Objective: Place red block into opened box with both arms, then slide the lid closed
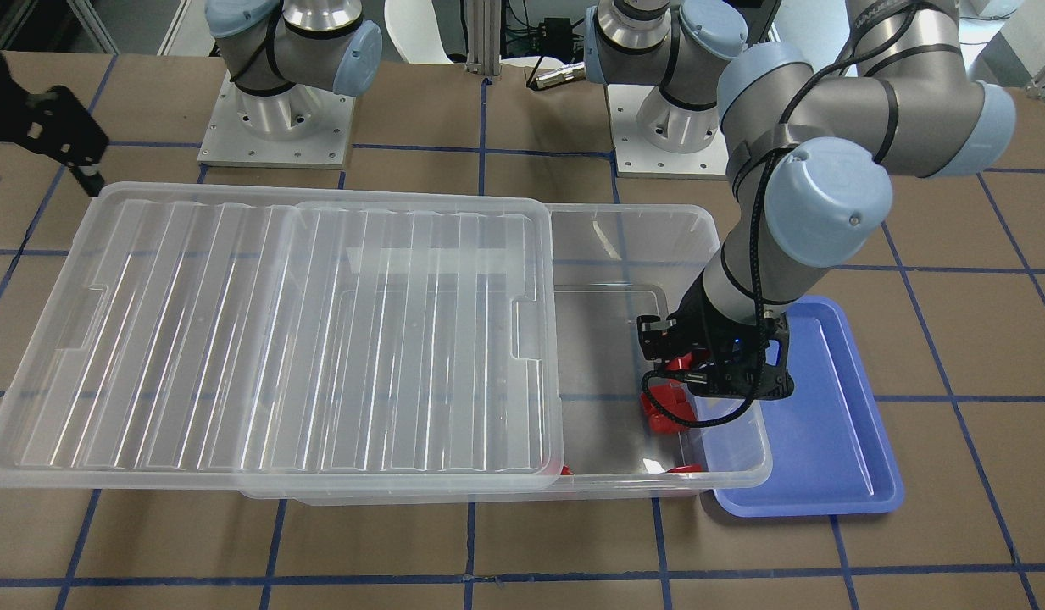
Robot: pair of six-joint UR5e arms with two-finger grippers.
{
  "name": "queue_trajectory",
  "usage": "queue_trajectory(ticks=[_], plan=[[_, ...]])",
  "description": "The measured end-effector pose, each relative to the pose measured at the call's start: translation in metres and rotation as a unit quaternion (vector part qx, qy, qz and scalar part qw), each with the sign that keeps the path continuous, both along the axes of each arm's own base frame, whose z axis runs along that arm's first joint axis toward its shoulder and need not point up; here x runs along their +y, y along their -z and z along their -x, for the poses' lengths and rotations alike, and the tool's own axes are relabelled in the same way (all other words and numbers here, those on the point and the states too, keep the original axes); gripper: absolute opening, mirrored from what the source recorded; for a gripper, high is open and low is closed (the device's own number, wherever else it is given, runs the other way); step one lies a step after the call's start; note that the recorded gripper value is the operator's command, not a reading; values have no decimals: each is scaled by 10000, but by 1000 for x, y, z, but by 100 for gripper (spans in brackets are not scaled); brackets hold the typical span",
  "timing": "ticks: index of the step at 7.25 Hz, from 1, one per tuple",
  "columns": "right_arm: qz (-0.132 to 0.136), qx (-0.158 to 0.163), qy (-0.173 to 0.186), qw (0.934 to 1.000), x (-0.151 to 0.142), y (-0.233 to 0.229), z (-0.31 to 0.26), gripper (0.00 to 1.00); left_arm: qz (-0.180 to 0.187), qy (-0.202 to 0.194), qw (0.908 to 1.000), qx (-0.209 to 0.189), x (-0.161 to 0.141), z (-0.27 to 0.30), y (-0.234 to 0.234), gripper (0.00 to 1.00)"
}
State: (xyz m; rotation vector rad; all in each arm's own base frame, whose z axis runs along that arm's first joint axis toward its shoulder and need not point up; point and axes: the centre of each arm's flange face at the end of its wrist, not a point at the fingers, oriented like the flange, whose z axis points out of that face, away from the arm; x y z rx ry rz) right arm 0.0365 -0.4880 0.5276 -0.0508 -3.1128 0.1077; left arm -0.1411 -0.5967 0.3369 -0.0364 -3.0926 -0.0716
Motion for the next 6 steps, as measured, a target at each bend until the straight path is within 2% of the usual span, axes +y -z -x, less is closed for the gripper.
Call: queue_trajectory(ticks=[2, 6], plan=[[17, -12, 119, 9999, -10, 17, -69, 100, -101, -12, 9999, 4, -1, 1, 39, 0], [74, -22, 70, 9999, -16, 24, -91, 100, -432, -28, 9991, 3, -5, 2, 92, 0]])
